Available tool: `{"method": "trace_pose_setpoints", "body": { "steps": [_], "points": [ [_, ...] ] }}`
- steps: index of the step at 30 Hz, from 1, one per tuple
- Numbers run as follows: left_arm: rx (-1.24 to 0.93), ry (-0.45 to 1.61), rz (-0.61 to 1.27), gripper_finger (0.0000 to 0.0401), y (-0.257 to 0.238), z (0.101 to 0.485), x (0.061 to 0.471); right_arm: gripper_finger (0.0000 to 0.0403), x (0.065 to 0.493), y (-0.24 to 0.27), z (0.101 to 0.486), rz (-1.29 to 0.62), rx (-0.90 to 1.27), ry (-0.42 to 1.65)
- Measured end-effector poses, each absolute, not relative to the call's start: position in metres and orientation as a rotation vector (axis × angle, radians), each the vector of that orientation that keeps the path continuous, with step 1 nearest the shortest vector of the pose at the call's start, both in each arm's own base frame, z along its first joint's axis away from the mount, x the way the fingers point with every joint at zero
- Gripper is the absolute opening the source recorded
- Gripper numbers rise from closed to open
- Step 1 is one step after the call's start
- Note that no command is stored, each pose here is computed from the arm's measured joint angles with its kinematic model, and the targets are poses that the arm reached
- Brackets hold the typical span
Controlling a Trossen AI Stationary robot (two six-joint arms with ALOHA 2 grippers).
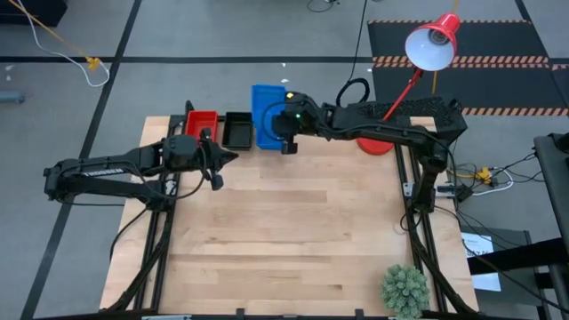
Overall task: Stack baskets by color
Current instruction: Stack the bottom blue bin on top of the stacked blue bins
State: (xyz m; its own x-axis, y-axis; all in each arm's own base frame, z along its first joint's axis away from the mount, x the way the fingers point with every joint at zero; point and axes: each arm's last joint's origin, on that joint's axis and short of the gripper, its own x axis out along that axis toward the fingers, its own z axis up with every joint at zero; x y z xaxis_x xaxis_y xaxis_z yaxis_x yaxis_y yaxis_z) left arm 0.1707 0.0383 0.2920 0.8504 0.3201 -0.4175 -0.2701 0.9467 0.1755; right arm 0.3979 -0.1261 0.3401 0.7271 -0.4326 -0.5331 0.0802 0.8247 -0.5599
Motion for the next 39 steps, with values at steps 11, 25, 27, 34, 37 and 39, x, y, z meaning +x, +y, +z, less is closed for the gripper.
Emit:
{"method": "trace_pose_setpoints", "body": {
  "steps": [11, 25, 27, 34, 37, 39],
  "points": [
    [0.108, 0.46, 0.311, 0.0021, 0.038, 0.292, 0.171, 0.0004, 0.422, -0.135, 0.278, -0.285, -0.481, 0.801],
    [0.115, 0.462, 0.31, 0.0021, 0.038, 0.292, 0.171, 0.0004, 0.44, -0.154, 0.215, -0.279, -0.449, 0.923],
    [0.115, 0.462, 0.31, 0.0021, 0.038, 0.292, 0.171, 0.0004, 0.44, -0.156, 0.213, -0.279, -0.447, 0.928],
    [0.116, 0.461, 0.31, 0.0021, 0.038, 0.292, 0.171, 0.0027, 0.441, -0.16, 0.206, -0.284, -0.443, 0.92],
    [0.116, 0.461, 0.31, 0.0021, 0.038, 0.292, 0.171, 0.0056, 0.439, -0.161, 0.203, -0.284, -0.438, 0.923],
    [0.115, 0.461, 0.31, 0.0021, 0.038, 0.292, 0.171, 0.0081, 0.439, -0.161, 0.203, -0.265, -0.417, 0.918]
  ]
}}
